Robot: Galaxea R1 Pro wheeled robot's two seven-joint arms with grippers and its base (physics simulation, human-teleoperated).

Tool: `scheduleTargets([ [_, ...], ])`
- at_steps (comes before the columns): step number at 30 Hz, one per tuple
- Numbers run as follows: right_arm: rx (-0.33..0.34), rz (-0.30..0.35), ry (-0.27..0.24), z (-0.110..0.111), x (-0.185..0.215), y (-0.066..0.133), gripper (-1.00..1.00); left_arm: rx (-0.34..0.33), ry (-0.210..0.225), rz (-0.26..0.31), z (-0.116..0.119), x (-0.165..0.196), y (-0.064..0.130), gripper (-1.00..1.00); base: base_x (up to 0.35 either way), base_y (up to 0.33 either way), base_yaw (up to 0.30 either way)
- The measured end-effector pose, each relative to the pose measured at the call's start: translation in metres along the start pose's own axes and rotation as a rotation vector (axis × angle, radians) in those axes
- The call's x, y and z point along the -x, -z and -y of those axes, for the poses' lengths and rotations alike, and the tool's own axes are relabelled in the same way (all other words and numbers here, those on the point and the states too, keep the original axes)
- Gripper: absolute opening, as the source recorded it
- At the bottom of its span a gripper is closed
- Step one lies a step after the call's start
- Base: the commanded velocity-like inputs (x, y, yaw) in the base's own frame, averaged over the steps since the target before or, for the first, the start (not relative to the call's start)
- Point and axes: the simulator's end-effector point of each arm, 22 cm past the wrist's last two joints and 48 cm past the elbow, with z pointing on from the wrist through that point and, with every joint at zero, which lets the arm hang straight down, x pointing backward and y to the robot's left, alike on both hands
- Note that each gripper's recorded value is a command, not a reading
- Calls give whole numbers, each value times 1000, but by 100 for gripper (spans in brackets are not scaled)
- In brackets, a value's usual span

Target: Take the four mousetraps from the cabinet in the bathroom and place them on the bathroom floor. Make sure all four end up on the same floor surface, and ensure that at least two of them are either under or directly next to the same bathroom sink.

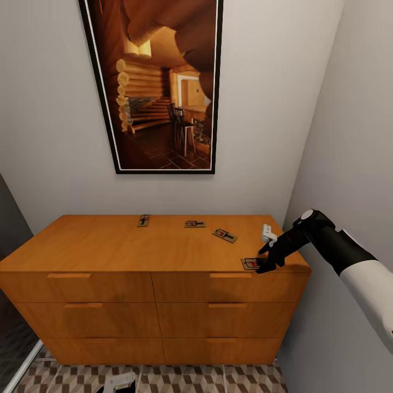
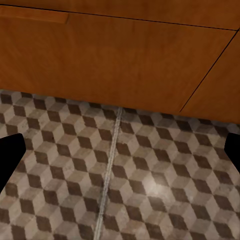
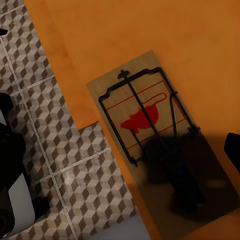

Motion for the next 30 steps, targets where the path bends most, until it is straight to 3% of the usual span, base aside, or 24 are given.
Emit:
scheduleTargets([
  [18, -3, 0, 0, 1, 0, 0, 100, 0, 0, 1, 0, 0, 0, 100, 0, 0, 0],
  [30, -41, -2, -4, 10, -2, 0, 100, 0, 0, 2, 0, 0, 0, 100, 0, 0, 0],
])
